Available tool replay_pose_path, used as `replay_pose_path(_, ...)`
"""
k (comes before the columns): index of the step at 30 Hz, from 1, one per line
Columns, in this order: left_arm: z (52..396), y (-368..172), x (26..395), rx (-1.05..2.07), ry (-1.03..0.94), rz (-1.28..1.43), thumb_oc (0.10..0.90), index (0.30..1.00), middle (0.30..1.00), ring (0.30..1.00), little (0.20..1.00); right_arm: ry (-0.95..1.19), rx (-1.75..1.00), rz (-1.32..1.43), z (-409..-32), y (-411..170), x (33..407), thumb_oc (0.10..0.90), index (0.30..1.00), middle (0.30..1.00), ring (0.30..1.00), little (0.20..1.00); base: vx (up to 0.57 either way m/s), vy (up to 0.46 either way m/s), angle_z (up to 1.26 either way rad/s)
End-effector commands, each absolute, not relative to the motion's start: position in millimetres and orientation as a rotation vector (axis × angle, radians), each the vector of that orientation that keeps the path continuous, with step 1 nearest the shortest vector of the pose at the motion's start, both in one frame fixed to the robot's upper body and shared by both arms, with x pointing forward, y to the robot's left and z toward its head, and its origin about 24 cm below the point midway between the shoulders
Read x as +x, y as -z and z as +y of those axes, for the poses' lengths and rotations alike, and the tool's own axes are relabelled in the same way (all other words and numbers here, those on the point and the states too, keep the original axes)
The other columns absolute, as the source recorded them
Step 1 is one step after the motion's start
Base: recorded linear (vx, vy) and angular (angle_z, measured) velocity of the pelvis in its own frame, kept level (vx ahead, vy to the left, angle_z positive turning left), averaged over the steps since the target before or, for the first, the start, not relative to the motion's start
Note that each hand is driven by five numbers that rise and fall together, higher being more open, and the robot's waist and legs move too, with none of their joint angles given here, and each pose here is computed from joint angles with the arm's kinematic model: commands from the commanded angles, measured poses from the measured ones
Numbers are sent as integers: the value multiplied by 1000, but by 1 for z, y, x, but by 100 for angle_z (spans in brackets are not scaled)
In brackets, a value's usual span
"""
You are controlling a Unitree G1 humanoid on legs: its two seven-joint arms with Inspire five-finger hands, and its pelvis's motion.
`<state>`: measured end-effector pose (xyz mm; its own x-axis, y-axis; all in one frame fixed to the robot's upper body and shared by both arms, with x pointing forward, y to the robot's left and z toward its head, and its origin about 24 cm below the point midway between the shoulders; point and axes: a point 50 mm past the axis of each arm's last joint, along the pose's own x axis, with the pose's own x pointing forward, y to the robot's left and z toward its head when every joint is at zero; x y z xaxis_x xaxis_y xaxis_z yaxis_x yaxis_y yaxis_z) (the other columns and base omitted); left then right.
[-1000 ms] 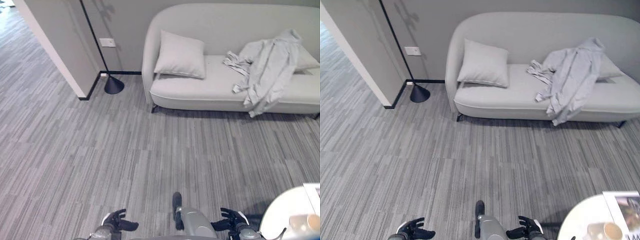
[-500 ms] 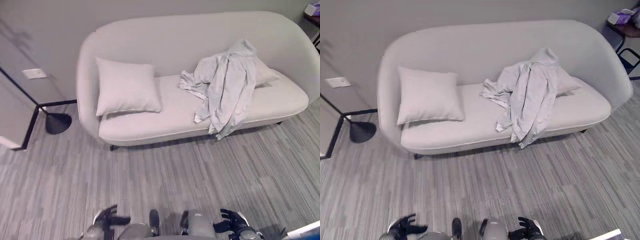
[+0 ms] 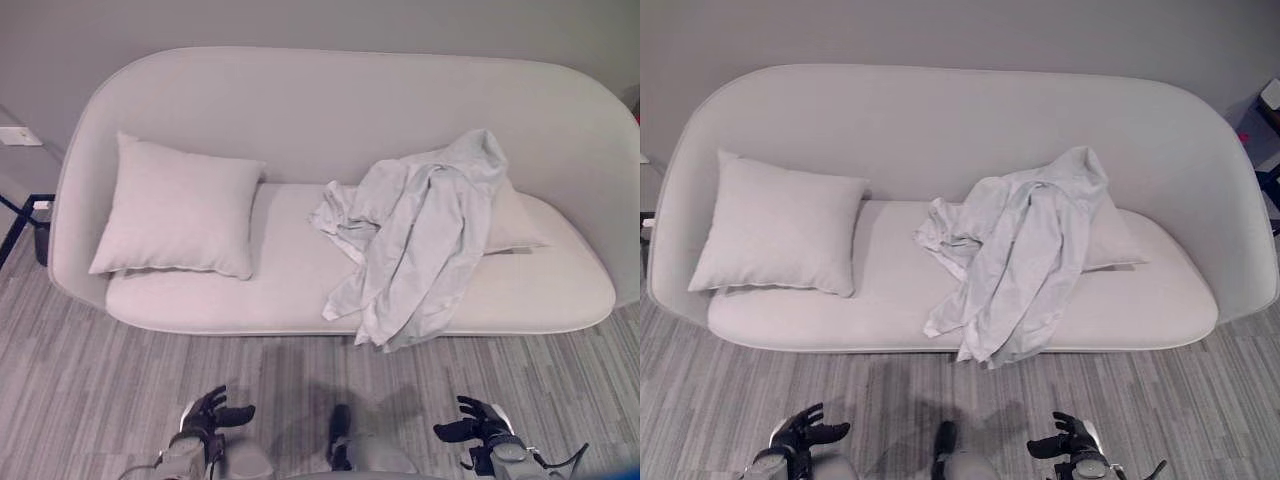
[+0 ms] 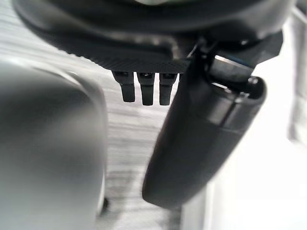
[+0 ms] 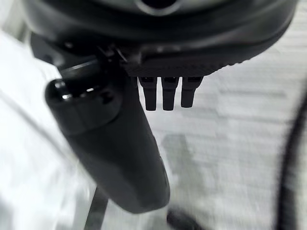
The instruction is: Hang the clothes on the sofa on the clothes rack.
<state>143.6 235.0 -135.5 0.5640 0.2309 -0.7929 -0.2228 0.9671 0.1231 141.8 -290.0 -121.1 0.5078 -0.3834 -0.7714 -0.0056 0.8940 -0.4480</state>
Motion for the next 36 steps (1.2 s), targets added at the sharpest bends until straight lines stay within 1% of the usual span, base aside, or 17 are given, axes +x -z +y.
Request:
replay_pose_path(1,237,138,134,79,-255,953,800,900,900,900,900,310,-476,1059,-318,116,116,800,900,900,900,900,162,-35,-9)
replay_pose_path(6,230,138,137,78,-243,941,800,900,900,900,900,307,-536,1028,-317,113,125,800,900,900,900,900,187,-13,-36)
replay_pose_path(7,231,139,134,80,-251,948,800,900,900,900,900,301,-539,1021,-314,113,126,800,900,900,900,900,266,72,-48)
replay_pose_path(9,241,136,131,74,-289,940,800,900,900,900,900,296,-538,938,-309,104,142,800,900,900,900,900,175,136,-61)
replay_pose_path(10,245,132,135,78,-300,919,800,900,900,900,900,295,-541,874,-308,95,154,800,900,900,900,900,1,130,-43)
replay_pose_path(11,251,124,146,118,-287,869,800,900,900,900,900,315,-553,739,-309,74,175,800,900,900,900,900,-23,85,-73)
replay_pose_path(12,250,124,146,118,-287,869,800,900,900,900,900,315,-553,739,-309,74,175,800,900,900,900,900,32,-46,-24)
replay_pose_path(14,269,91,176,257,-297,685,800,900,900,900,900,374,-640,424,-326,4,213,800,900,900,900,900,151,-249,13)
replay_pose_path(15,275,86,179,325,-315,678,800,900,900,900,900,406,-714,391,-335,-7,218,800,900,900,900,900,183,-248,-2)
replay_pose_path(17,276,67,189,352,-329,566,800,900,900,900,900,403,-763,337,-338,-24,219,800,900,900,900,900,180,-177,-17)
replay_pose_path(22,261,43,206,278,-309,408,800,900,900,900,900,446,-810,139,-339,-72,241,800,900,900,900,900,69,-172,18)
replay_pose_path(23,261,43,207,277,-310,407,800,900,900,900,900,446,-810,137,-339,-72,241,800,900,900,900,900,-28,-130,53)
replay_pose_path(24,259,30,217,298,-305,341,800,900,900,900,900,438,-814,47,-334,-93,255,800,900,900,900,900,-47,-107,38)
replay_pose_path(26,250,20,225,265,-284,282,800,900,900,900,900,431,-802,-70,-325,-121,272,800,900,900,900,900,-28,-85,37)
replay_pose_path(30,243,12,232,239,-254,241,800,900,900,900,900,409,-760,-156,-314,-143,292,800,900,900,900,900,-29,1,19)
replay_pose_path(33,231,-3,244,222,-195,173,800,900,900,900,900,397,-736,-232,-297,-177,330,800,900,900,900,900,-102,49,13)
replay_pose_path(36,226,-9,246,201,-183,141,800,900,900,900,900,404,-710,-246,-292,-191,344,800,900,900,900,900,-90,44,-9)
